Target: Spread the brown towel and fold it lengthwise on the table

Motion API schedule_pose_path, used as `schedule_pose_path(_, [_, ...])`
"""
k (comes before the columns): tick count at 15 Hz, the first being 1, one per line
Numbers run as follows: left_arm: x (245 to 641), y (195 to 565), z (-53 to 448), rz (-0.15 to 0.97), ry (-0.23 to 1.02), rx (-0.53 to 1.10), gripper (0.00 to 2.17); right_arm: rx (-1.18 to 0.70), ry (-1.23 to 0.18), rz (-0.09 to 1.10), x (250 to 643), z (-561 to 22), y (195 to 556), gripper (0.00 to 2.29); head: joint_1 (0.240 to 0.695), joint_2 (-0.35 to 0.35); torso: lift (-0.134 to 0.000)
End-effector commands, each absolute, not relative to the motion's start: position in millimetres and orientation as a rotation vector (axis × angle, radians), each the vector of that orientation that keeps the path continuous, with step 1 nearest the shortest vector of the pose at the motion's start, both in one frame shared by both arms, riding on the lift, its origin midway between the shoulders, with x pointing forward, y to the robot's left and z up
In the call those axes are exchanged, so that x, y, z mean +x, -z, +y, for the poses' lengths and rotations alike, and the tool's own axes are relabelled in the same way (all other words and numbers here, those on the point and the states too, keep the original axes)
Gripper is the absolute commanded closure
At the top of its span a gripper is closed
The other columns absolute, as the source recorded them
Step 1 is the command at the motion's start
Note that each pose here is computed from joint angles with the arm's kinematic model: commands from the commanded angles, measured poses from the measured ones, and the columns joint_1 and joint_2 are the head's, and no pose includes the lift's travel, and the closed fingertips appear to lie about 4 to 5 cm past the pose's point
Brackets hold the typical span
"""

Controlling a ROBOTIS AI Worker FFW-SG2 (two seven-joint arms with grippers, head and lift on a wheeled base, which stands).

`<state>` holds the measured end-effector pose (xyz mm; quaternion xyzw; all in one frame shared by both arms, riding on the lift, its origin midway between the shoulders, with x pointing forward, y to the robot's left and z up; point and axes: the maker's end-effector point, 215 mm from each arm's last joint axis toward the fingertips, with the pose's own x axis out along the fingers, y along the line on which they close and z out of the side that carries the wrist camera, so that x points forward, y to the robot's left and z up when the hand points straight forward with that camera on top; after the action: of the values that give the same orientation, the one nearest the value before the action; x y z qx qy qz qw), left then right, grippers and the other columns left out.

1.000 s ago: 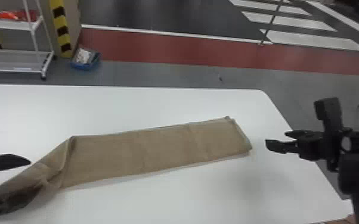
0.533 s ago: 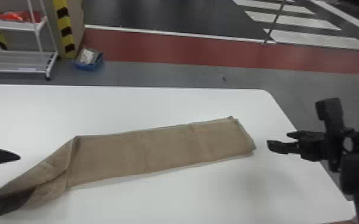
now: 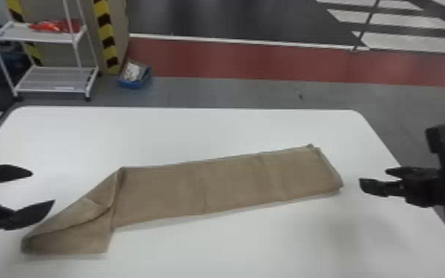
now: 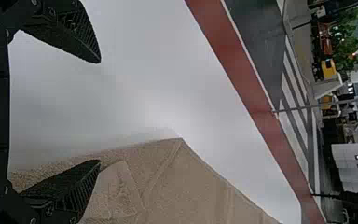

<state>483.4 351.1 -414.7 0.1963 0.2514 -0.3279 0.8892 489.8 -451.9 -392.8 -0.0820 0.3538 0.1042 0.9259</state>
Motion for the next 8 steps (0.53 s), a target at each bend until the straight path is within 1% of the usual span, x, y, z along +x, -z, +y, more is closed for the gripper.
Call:
schedule_pose_path(1, [489, 434, 356, 0.536, 0.67, 0.477, 0.15, -0.163, -0.216, 0.728, 485, -453, 395, 0.21, 0.695, -0.116, -0.124])
schedule_pose_path(4, [494, 439, 370, 0.551, 0.645, 0.501, 0.15, -0.164, -0.213, 0.731, 480, -455, 395, 0.21, 0.695, -0.106, -0.124])
schedule_pose_path(6, [484, 441, 366, 0.563, 0.685, 0.485, 0.15, -0.164, -0.21, 0.734, 477, -458, 397, 0.21, 0.695, -0.1, -0.124])
schedule_pose_path(8, [471, 433, 355, 0.529, 0.73, 0.484, 0.17, -0.162, -0.21, 0.733, 477, -457, 397, 0.21, 0.695, -0.104, -0.124])
